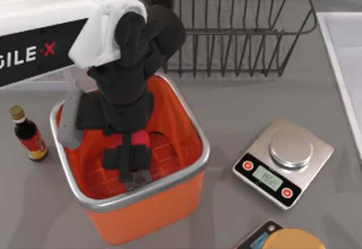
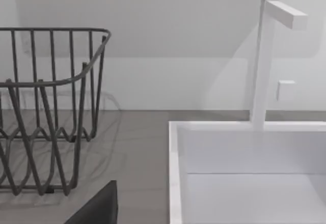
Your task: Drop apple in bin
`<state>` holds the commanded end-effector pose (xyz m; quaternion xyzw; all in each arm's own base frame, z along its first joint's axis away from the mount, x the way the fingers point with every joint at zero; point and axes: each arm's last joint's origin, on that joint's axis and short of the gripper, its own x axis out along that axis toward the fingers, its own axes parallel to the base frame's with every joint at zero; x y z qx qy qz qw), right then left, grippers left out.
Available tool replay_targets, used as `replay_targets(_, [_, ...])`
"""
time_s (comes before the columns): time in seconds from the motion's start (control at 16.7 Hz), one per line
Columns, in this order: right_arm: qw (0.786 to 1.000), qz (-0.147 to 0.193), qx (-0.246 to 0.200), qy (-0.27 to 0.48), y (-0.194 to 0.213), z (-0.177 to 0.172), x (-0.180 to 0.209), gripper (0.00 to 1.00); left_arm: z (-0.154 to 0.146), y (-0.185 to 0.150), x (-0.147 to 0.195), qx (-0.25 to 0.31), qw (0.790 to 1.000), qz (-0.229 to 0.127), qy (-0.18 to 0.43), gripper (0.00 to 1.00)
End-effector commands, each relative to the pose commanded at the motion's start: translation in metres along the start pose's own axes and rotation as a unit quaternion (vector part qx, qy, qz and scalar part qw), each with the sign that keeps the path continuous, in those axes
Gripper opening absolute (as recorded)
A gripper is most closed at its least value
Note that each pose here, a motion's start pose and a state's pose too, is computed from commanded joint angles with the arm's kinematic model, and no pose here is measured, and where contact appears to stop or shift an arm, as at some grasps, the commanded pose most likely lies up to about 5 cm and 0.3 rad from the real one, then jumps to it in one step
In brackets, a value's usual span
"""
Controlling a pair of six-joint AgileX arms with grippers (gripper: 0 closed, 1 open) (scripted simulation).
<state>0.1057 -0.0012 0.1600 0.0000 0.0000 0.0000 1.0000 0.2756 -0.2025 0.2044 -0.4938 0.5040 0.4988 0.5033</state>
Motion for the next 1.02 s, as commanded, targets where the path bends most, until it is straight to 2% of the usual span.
replay_targets(0.66, [1.000,0.000,0.000,0.000,0.0000,0.0000,0.0000,1.00,0.0000,0.0000,0.0000,0.000,1.000,0.000,0.000,0.98])
replay_targets(1.02, [1.000,0.000,0.000,0.000,0.0000,0.0000,0.0000,1.00,0.0000,0.0000,0.0000,0.000,1.000,0.000,0.000,1.00])
